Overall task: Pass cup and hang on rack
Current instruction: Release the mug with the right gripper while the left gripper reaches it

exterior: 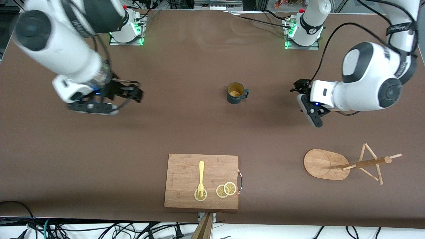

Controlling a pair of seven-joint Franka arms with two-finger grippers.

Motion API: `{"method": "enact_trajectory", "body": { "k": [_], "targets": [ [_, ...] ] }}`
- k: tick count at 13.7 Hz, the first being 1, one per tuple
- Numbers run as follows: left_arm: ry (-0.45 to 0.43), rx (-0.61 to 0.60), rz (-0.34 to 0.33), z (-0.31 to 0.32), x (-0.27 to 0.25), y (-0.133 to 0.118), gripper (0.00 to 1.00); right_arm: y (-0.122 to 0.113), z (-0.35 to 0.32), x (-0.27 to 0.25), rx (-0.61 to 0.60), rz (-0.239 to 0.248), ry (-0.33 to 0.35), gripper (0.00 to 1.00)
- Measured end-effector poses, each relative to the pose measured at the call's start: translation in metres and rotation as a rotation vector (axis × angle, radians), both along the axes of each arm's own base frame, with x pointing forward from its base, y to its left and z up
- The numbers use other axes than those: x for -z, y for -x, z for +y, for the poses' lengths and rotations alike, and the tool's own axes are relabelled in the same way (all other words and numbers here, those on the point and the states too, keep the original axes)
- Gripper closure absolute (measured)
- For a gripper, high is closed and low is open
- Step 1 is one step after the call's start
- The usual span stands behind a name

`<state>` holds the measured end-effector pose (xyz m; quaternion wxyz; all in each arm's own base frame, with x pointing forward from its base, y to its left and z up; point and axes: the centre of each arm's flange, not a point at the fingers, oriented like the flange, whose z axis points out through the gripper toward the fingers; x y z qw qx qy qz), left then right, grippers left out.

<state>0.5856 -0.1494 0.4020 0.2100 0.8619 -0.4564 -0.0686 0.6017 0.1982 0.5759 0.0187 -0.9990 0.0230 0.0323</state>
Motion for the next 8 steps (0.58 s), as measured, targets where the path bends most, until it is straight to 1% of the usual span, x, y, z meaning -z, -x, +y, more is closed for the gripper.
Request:
{"method": "enact_trajectory", "body": {
  "k": [1, 3, 6, 8],
  "targets": [
    [0.038, 0.035, -0.032, -0.009, 0.011, 0.002, 0.0, 0.0, -0.032, -0.01, -0.04, 0.008, 0.001, 0.0],
    [0.115, 0.09, -0.076, -0.018, 0.032, 0.008, 0.0, 0.005, -0.077, -0.021, -0.078, 0.019, -0.009, 0.0],
    [0.213, 0.132, -0.155, -0.014, 0.068, 0.018, 0.0, 0.014, -0.096, -0.021, -0.101, 0.032, 0.03, 0.0],
    [0.284, 0.138, -0.209, -0.009, 0.093, 0.028, 0.0, 0.023, -0.106, -0.014, -0.11, 0.057, 0.034, 0.0]
  ]
}}
